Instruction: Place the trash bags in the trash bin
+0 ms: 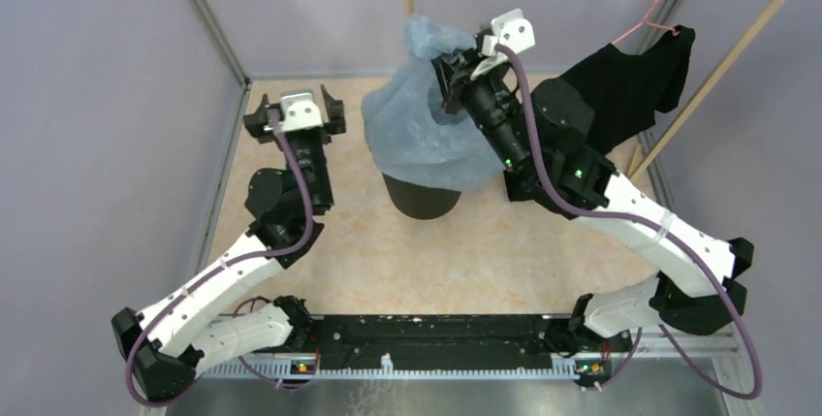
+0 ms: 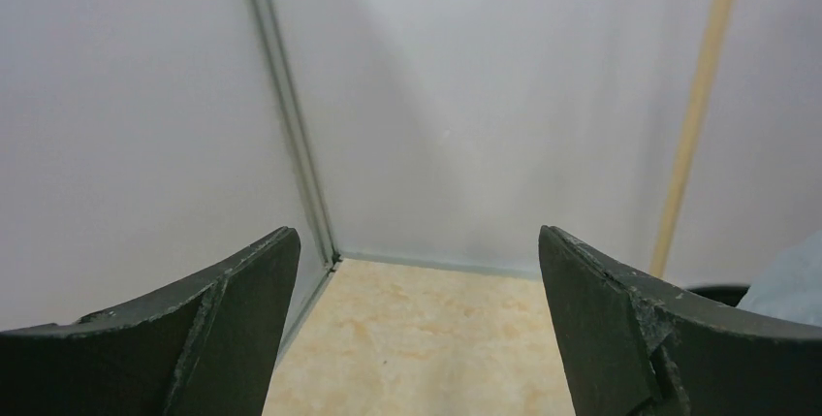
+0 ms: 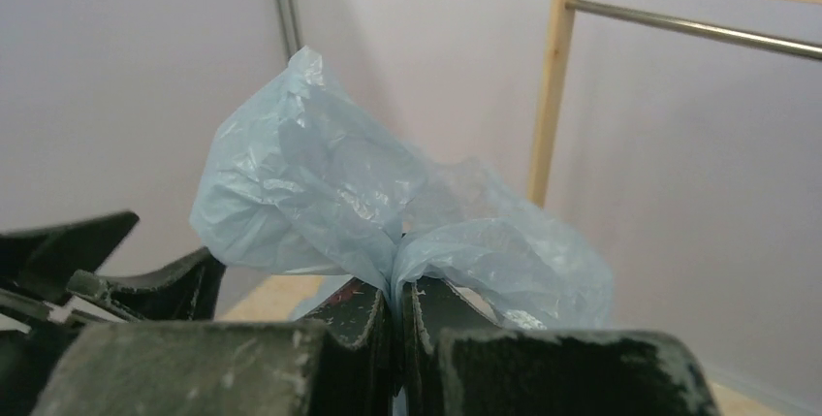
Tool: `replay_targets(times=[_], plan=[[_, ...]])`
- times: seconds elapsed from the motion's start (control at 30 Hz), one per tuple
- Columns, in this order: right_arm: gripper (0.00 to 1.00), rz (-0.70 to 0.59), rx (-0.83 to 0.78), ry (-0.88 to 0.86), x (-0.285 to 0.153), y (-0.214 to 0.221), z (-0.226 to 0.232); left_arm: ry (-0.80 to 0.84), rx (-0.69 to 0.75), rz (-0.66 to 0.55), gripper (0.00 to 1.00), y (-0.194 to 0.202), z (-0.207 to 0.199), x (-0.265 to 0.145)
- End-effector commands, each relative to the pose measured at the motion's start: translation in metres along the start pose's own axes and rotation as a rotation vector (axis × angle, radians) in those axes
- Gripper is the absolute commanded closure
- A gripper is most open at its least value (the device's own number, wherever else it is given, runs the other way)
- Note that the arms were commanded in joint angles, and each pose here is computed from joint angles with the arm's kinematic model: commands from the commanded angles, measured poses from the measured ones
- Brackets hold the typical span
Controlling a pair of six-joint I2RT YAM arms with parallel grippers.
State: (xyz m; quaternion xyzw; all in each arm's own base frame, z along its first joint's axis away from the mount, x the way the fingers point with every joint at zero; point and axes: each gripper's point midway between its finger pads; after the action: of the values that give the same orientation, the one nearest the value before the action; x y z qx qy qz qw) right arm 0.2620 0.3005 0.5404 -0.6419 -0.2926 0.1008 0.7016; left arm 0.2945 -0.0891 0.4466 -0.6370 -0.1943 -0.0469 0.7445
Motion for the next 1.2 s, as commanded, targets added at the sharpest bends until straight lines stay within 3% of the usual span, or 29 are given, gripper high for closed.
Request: replay_targets(times=[0.0,0.2,0.4,0.63,0.7,0.97,1.17], plan=[[1.00,-0.267,0.243,-0.014,0.005,-0.096,0.000,-0.133,-0.191,-0.035,0.01,-0.014,0.040,0.004],[1.00,-0.295,0.353,0.146,0.024,-0.083,-0.025,-0.124,-0.239,-0.033,0.01,-0.008,0.048,0.013],[1.00,-0.207,0.510,0.212,0.042,-0.020,-0.064,-0.087,-0.287,-0.030,0.01,0.000,0.049,0.023],[1.00,-0.063,0.428,0.333,0.012,0.037,-0.088,-0.034,-0.341,0.021,0.01,0.014,0.041,0.037],[1.00,-0.014,0.354,0.372,0.003,0.053,-0.096,0.046,-0.373,0.017,0.01,0.013,0.030,0.043],[1.00,0.102,0.150,0.407,-0.010,0.073,-0.109,0.671,-0.359,0.003,0.04,0.005,-0.068,0.041],[1.00,0.106,0.155,0.365,-0.006,0.075,-0.101,0.923,-0.362,0.080,0.38,0.023,-0.114,0.029]])
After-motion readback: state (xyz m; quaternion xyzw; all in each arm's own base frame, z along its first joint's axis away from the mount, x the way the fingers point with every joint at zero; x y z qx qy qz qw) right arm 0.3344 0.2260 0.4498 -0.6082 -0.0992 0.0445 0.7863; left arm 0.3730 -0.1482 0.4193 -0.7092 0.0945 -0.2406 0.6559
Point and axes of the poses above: each gripper's point midway between its finger pads, its own x axis out along the fingers, its own z axis along the line the jaws close on, y = z × x, and after that the axes turned 1 degree about x, right-handed
